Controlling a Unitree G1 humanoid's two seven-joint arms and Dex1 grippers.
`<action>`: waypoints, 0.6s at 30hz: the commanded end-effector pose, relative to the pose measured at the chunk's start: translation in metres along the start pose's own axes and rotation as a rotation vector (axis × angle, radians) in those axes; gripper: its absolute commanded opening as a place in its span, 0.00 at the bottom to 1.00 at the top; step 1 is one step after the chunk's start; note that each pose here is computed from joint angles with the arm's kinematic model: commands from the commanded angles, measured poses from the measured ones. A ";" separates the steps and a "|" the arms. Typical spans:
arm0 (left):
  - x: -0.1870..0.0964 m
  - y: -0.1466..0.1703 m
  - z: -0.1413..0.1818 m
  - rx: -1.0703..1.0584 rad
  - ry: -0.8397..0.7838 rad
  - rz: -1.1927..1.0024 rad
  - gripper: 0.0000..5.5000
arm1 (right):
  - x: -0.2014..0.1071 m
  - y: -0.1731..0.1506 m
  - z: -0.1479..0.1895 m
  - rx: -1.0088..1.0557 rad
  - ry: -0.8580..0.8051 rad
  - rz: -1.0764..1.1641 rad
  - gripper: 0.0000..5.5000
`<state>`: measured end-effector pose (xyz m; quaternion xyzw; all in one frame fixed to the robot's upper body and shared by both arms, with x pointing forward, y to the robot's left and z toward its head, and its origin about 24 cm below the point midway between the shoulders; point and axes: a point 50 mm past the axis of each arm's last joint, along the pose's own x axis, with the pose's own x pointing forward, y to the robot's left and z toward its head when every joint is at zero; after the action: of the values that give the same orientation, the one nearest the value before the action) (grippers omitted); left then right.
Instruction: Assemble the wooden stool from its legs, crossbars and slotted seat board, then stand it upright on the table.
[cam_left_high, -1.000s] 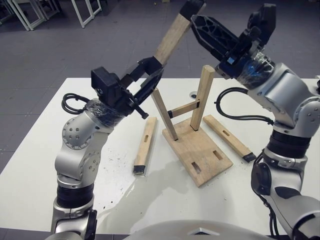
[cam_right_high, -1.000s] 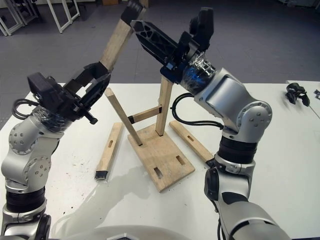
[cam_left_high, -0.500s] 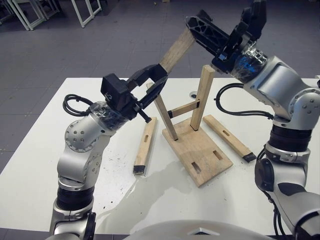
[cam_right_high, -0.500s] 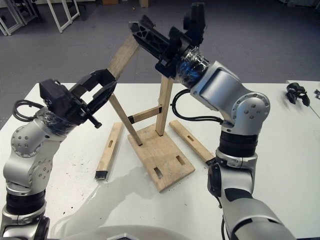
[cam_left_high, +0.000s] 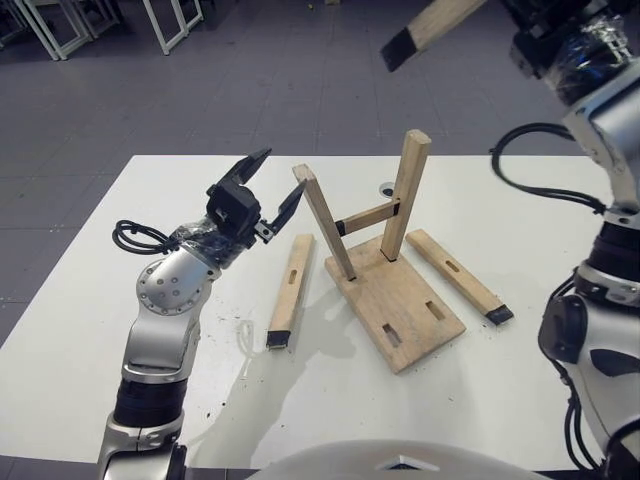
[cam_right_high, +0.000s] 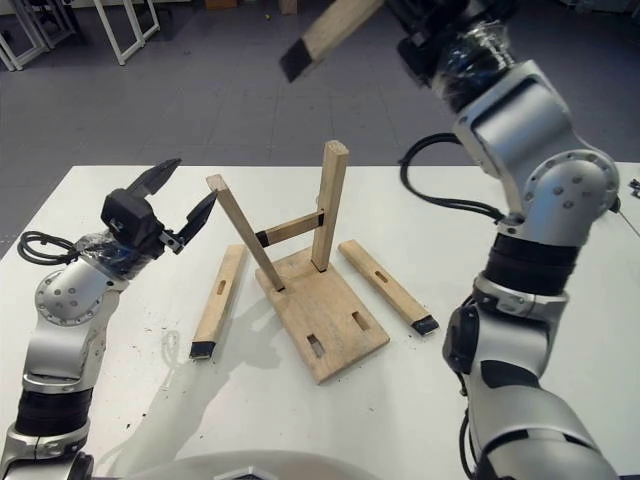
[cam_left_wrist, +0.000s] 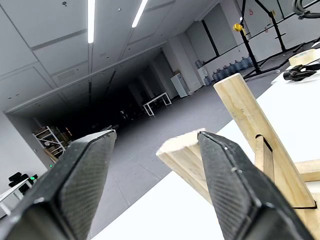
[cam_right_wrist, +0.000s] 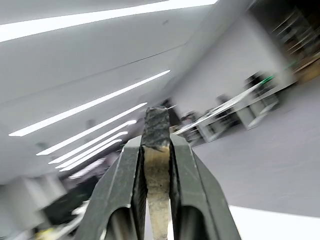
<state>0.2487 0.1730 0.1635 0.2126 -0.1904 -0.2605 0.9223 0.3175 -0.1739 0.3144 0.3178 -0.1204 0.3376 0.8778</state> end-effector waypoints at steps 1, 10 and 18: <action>-0.002 -0.018 -0.006 -0.002 0.031 -0.013 0.55 | -0.032 -0.044 -0.007 -0.375 0.119 -0.207 0.08; -0.003 -0.007 -0.004 0.029 0.021 0.067 0.55 | -0.100 -0.081 -0.089 -0.637 0.625 -0.155 0.08; -0.003 -0.008 -0.006 0.026 0.026 0.063 0.55 | -0.119 -0.092 -0.118 -0.610 0.724 -0.152 0.08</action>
<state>0.2441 0.1704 0.1539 0.2149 -0.1905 -0.2264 0.9307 0.2905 -0.2119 0.1330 -0.0818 0.1194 0.3123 0.9389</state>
